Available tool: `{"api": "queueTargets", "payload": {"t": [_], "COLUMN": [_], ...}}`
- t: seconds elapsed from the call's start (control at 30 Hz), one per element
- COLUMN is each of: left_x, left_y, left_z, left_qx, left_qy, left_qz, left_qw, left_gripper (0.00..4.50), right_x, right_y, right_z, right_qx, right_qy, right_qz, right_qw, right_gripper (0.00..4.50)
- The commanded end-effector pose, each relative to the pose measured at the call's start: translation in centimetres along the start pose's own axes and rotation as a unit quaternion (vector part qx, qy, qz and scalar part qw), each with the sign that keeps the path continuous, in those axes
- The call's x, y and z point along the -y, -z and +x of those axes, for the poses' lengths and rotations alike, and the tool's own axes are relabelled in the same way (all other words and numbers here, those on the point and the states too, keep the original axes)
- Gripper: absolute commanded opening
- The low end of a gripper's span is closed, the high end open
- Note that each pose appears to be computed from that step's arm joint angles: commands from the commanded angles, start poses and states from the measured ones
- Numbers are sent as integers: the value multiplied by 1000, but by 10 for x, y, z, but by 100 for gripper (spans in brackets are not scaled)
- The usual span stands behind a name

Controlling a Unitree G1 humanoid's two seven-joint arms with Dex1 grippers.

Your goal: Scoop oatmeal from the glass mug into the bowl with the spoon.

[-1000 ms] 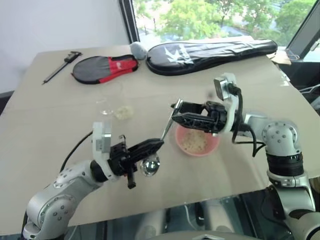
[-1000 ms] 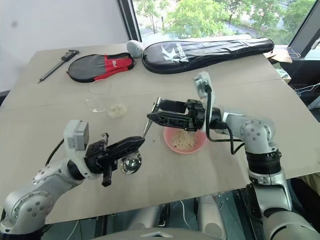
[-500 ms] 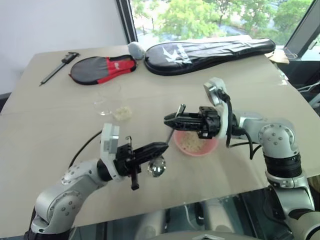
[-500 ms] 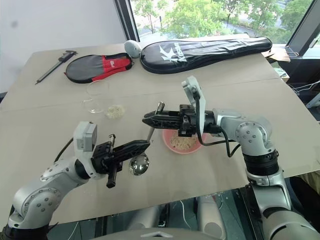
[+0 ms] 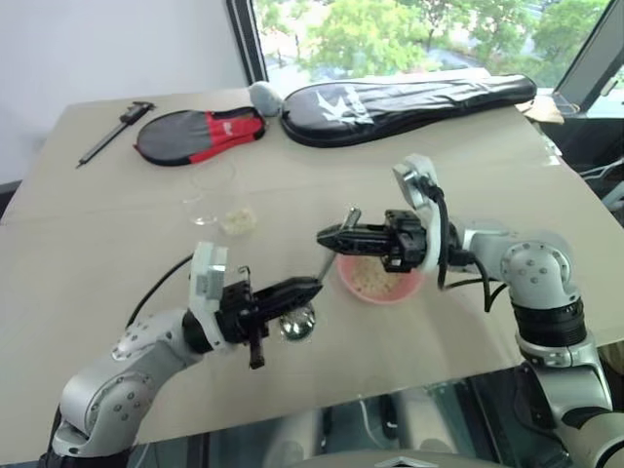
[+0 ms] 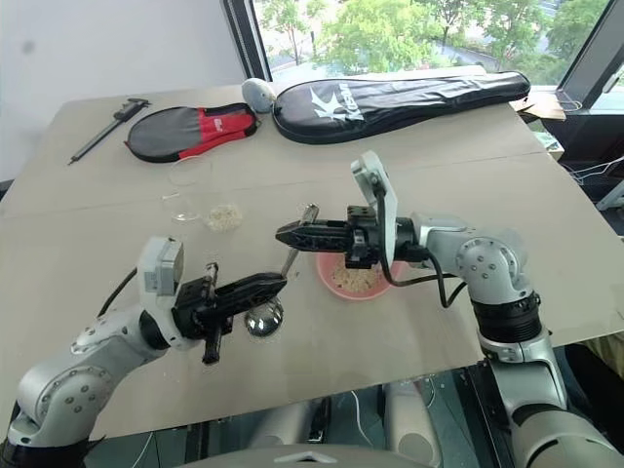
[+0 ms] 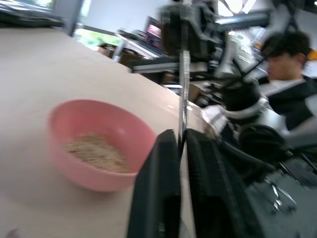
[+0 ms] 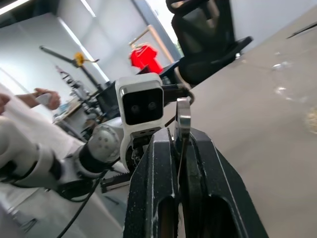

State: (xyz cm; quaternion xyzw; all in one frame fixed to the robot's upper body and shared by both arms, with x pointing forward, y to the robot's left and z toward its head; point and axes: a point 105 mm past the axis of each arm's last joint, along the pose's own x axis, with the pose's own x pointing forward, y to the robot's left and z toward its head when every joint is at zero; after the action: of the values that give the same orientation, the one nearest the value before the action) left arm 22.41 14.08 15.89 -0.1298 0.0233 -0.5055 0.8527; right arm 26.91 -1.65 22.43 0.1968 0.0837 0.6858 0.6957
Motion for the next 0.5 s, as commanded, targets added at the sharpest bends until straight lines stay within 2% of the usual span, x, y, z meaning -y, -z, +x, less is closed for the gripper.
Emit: {"api": "queueTargets", "payload": {"t": [0.03, 0.07, 0.1, 0.2, 0.3, 0.43, 0.5], "left_x": [-12, -13, -16, -23, -30, -36, -43], "left_y": [-6, -6, -13, -29, -51, -59, -69], "left_z": [-5, -6, -10, -20, -35, -46, -61], "left_qx": [6, 8, 26, 68, 120, 141, 159], "left_qy": [-55, -61, -84, -145, -236, -314, -390], "left_qz": [31, 34, 51, 91, 146, 170, 214], "left_qw": [998, 998, 995, 983, 953, 923, 882], "left_gripper": [215, 270, 303, 303, 303, 303, 303], "right_x": [-1, 0, 4, 12, 30, 55, 76], "right_y": [-19, -20, -23, -31, -40, -45, -61], "right_z": [-2, -2, -5, -12, -27, -44, -63], "right_qx": [45, 48, 56, 80, 114, 127, 149], "right_qy": [10, 12, 25, 56, 111, 200, 264], "right_qz": [-9, -7, -3, 10, 32, 38, 36], "right_qw": [999, 999, 998, 995, 987, 971, 952], "right_gripper": [0, 0, 0, 0, 0, 0, 0]}}
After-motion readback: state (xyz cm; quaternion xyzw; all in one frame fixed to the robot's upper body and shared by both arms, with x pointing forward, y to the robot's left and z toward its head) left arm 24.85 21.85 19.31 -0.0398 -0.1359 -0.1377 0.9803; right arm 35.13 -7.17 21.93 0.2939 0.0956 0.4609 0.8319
